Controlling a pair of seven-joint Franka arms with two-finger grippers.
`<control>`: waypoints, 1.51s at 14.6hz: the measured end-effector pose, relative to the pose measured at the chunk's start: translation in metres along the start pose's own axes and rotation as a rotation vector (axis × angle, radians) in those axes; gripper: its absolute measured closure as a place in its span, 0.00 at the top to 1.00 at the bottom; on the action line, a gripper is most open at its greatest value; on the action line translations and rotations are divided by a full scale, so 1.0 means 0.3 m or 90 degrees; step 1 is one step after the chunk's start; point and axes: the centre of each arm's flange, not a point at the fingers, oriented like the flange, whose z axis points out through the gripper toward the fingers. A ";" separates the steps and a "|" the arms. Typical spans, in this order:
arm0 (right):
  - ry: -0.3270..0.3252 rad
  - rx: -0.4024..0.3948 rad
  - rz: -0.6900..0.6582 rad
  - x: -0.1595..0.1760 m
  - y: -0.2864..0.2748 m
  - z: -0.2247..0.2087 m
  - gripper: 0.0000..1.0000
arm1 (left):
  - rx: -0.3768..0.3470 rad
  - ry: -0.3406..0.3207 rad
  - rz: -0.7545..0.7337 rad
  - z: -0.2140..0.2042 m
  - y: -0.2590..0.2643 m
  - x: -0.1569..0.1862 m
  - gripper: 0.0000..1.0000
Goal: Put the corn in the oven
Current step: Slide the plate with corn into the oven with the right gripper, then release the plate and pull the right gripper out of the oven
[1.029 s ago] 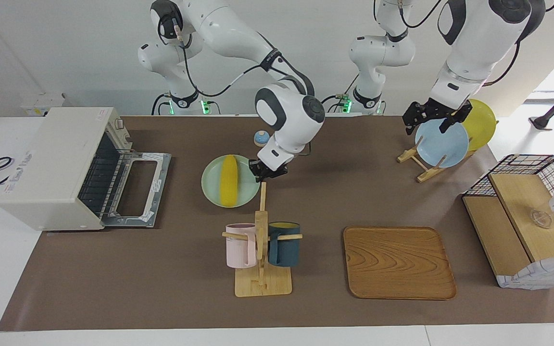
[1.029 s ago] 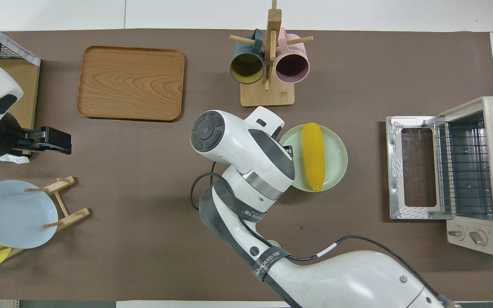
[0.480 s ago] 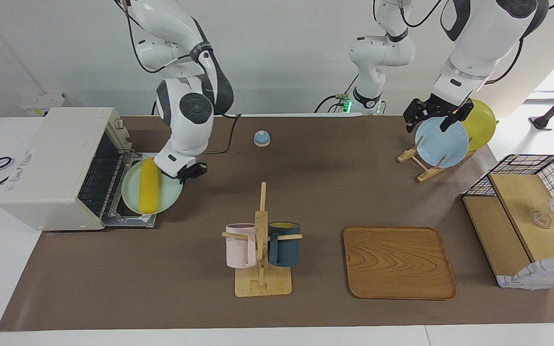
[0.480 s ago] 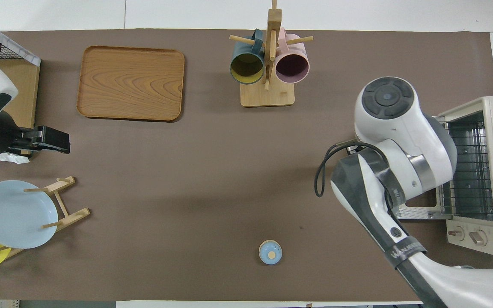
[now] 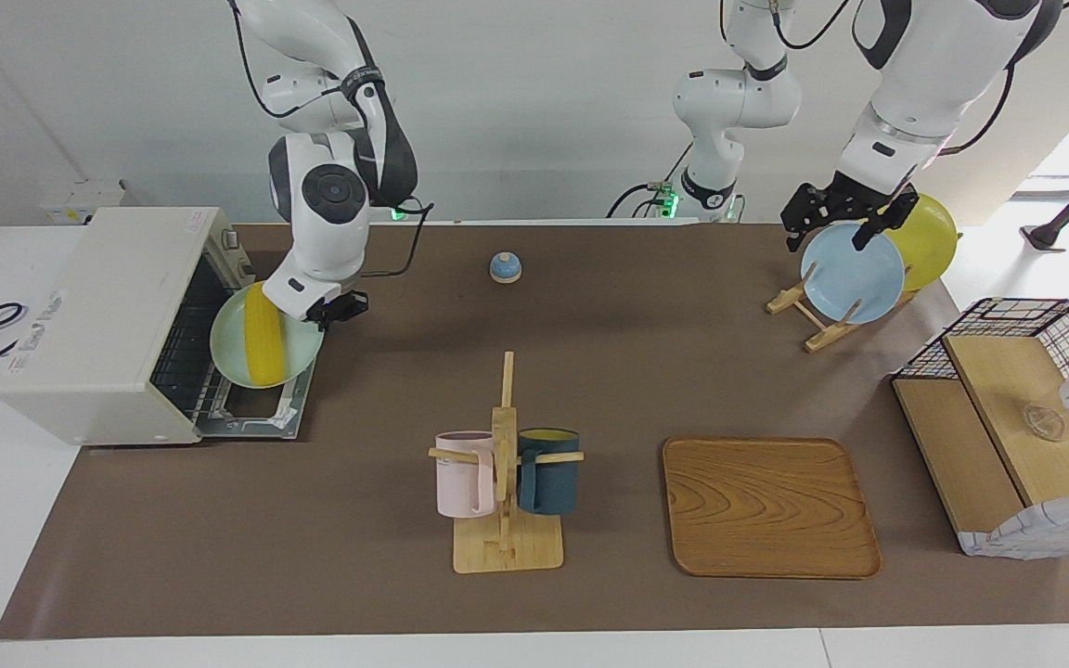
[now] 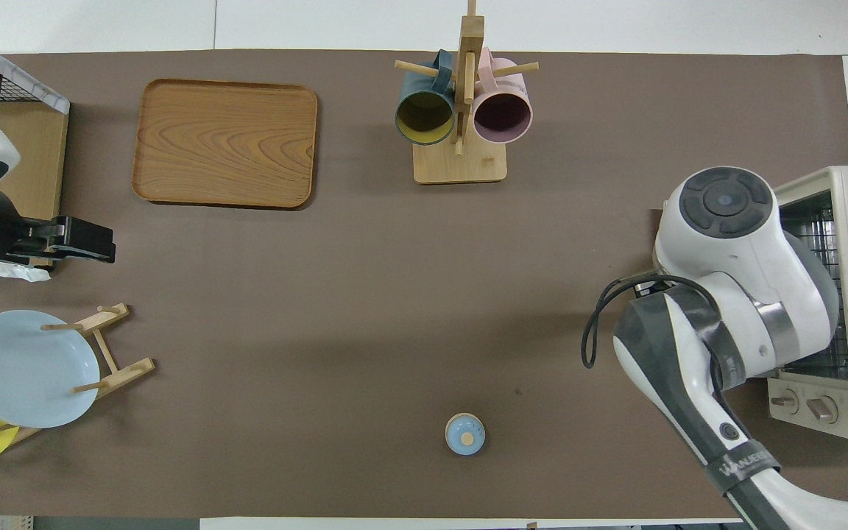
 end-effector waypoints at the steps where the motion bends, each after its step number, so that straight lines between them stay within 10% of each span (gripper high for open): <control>1: 0.003 0.005 -0.003 0.001 0.054 0.019 0.03 | 0.000 0.000 0.000 0.000 -0.001 0.000 1.00; 22: 0.000 0.041 -0.001 -0.092 0.326 0.221 0.03 | -0.001 0.011 -0.001 0.002 -0.001 0.013 1.00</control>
